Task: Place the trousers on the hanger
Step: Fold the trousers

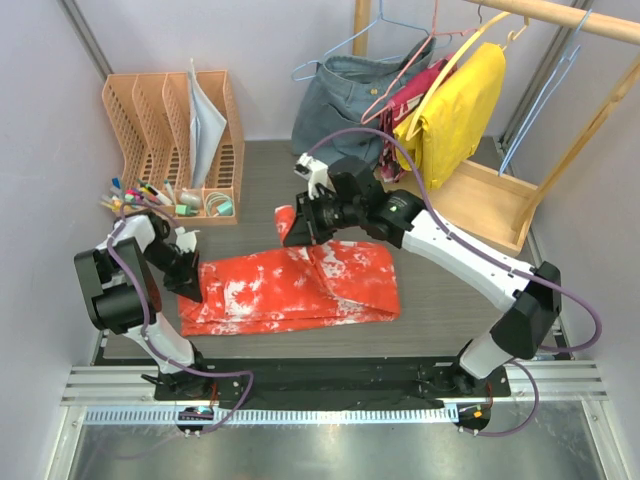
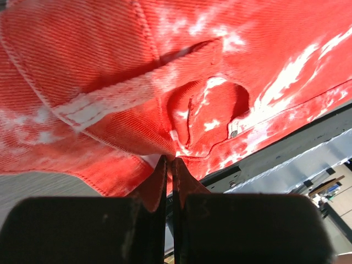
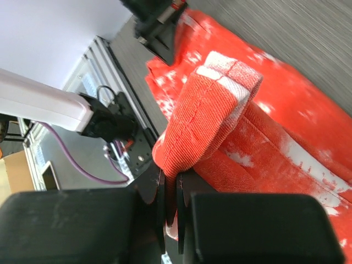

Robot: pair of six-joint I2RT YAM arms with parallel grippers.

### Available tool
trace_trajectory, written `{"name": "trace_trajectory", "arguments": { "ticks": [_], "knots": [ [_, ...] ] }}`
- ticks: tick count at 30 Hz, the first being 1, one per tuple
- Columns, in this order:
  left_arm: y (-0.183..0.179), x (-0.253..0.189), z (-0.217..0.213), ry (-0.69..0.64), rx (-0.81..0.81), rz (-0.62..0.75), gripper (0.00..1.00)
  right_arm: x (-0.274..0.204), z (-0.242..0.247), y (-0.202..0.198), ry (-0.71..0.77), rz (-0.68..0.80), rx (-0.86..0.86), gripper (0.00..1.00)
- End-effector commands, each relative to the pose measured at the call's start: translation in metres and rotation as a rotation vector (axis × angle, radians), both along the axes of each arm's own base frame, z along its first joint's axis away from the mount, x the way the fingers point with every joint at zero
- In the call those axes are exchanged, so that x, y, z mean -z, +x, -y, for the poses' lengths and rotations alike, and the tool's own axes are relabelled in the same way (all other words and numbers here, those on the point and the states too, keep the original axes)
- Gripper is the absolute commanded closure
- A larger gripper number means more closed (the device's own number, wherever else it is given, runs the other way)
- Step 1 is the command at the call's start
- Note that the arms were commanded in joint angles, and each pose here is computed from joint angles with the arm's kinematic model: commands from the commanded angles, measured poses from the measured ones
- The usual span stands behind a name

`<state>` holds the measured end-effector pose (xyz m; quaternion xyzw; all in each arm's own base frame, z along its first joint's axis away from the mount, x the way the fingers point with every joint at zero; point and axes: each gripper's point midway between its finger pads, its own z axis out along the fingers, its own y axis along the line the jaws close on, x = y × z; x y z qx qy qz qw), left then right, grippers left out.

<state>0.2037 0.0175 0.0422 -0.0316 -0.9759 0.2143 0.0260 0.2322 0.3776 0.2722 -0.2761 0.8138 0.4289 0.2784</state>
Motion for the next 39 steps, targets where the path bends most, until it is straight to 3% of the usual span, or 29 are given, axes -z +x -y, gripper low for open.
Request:
{"name": "trace_trajectory", "arguments": {
  "ticks": [1,13,18,27,31,35,39],
  "knots": [
    [0.014,0.007,-0.004,0.003,-0.029,-0.007,1.0,-0.058,-0.045,-0.006,0.145,0.092,-0.02,0.99],
    [0.005,0.015,-0.005,0.005,-0.006,-0.028,1.0,-0.052,-0.127,-0.009,0.16,0.07,-0.058,0.99],
    [0.005,0.014,-0.004,-0.006,-0.005,-0.028,1.0,-0.011,-0.151,-0.012,0.104,0.021,-0.07,0.99],
    [0.005,0.014,-0.006,-0.03,-0.021,-0.034,1.0,0.019,-0.183,-0.019,0.077,-0.017,-0.09,0.99],
    [0.011,0.005,-0.009,-0.059,-0.061,0.003,0.99,0.067,-0.184,-0.017,-0.007,-0.04,-0.094,0.99],
    [0.015,-0.013,-0.013,-0.11,-0.113,0.042,0.91,0.092,-0.186,-0.018,-0.044,-0.056,-0.097,0.99],
    [0.015,-0.032,-0.019,-0.129,-0.157,0.079,0.72,0.099,-0.193,-0.018,-0.048,-0.059,-0.095,0.99]
  ]
}}
